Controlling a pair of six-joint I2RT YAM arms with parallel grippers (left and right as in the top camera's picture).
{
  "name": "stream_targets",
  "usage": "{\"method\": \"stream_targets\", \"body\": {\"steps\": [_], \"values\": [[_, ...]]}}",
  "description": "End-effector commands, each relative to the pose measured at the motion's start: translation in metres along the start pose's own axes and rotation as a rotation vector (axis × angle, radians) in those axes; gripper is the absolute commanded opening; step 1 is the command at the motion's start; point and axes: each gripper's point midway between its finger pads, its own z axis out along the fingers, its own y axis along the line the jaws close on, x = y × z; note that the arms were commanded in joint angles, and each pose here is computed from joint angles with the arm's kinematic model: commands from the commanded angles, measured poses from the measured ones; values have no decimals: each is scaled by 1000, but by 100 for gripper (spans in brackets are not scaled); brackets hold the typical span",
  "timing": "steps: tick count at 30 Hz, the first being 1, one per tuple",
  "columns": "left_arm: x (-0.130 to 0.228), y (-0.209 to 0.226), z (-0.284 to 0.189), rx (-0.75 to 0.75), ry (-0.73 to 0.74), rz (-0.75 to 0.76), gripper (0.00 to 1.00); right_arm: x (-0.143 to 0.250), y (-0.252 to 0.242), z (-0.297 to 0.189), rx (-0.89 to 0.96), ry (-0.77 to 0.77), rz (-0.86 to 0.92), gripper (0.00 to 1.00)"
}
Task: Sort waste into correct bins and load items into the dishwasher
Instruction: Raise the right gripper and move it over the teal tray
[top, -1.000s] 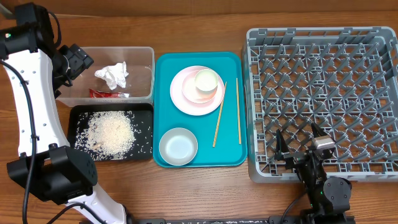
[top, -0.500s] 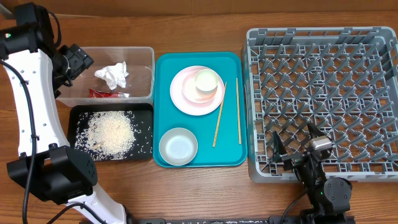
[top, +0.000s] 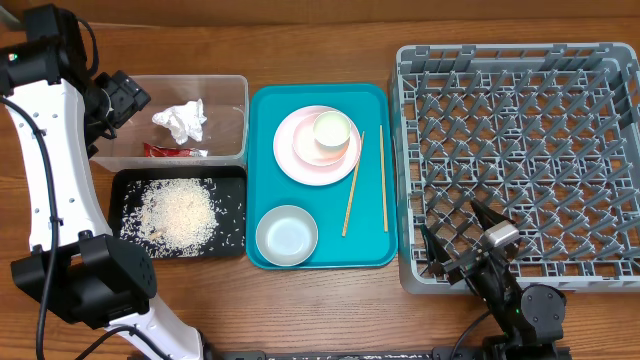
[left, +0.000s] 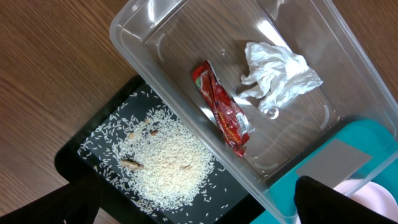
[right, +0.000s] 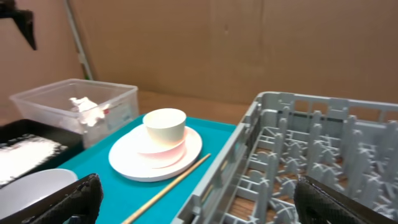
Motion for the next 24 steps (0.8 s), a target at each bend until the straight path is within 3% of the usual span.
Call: {"method": "stream_targets", "body": {"steps": [1, 10, 24], "values": [[-3, 2, -3, -6, -16, 13, 100, 1, 6, 0, -36, -5, 113, 100], [-3, 2, -3, -6, -16, 12, 100, 1, 19, -1, -114, 23, 492, 100], [-3, 3, -3, -7, -16, 11, 100, 1, 19, -1, -113, 26, 547, 100]]}}
